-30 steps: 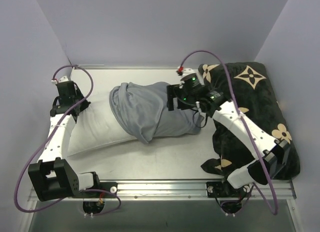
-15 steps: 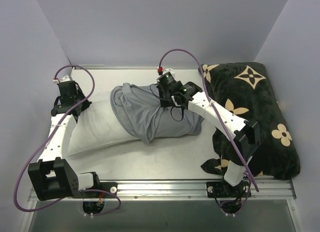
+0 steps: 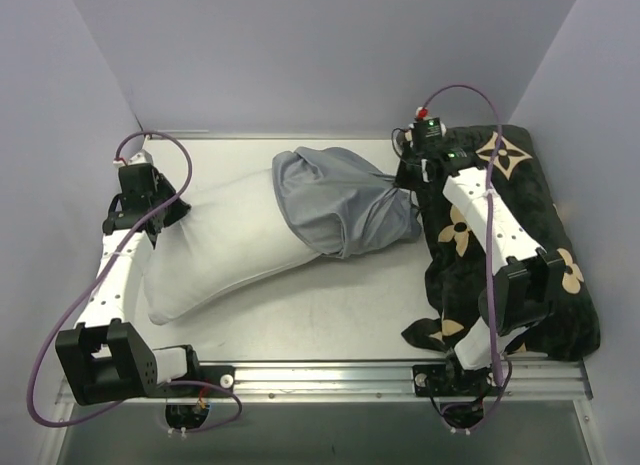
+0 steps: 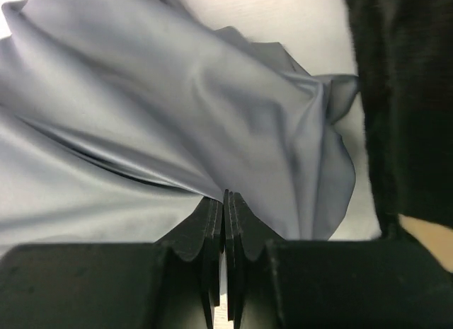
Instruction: Remove the pillowcase from the pillow
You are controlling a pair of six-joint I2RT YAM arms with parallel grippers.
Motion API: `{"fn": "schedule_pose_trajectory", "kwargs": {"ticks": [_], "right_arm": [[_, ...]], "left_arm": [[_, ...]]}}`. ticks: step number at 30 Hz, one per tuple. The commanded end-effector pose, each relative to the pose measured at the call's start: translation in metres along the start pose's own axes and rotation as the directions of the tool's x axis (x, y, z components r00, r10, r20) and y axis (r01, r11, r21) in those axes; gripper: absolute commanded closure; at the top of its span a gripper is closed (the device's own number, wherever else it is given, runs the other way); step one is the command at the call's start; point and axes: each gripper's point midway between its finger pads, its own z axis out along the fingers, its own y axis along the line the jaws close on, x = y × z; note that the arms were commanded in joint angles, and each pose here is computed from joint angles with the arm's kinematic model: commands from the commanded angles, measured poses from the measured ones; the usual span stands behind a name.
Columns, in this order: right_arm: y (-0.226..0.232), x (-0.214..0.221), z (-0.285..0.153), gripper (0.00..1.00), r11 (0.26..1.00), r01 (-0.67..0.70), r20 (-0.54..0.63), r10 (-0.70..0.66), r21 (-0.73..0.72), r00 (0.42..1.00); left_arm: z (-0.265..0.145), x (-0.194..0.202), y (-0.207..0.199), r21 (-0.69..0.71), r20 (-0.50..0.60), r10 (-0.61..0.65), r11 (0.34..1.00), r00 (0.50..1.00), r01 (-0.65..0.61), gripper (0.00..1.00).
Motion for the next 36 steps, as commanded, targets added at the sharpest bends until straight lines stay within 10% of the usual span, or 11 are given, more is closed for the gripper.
{"fn": "schedule_pose_trajectory", "kwargs": {"ticks": [1, 7, 15, 18, 23, 36], "right_arm": [[-0.093, -0.037, -0.039, 1.0, 0.964, -0.092, 0.125, 0.062, 0.251, 0.99], [-0.114, -0.036, -0.034, 1.0, 0.954, -0.137, 0.107, 0.112, 0.268, 0.988], [0.056, 0.078, 0.001, 1.0, 0.982, 0.16, -0.075, -0.168, -0.097, 0.983], [0.096, 0.117, 0.023, 1.0, 0.964, 0.181, -0.167, -0.214, -0.194, 0.962], [0.09, 0.121, 0.048, 1.0, 0.972, 0.118, -0.214, -0.161, -0.201, 0.964], [0.08, 0.109, 0.051, 1.0, 0.974, 0.084, -0.212, -0.129, -0.209, 0.969]], "left_arm": [[-0.017, -0.054, 0.026, -0.123, 0.183, 0.007, 0.992, 0.983, 0.016, 1.0], [-0.016, -0.059, 0.028, -0.132, 0.186, 0.009, 0.991, 0.982, 0.016, 1.0], [-0.003, -0.083, -0.035, -0.025, 0.169, 0.139, 0.99, 0.976, -0.137, 0.99], [-0.011, -0.089, -0.065, -0.006, 0.191, 0.21, 0.977, 0.959, -0.213, 0.51], [-0.041, -0.092, -0.084, -0.079, 0.242, 0.326, 0.945, 0.914, -0.317, 0.17], [-0.001, 0.102, -0.128, 0.301, -0.08, 0.145, 0.947, 0.986, -0.114, 0.02]]}}
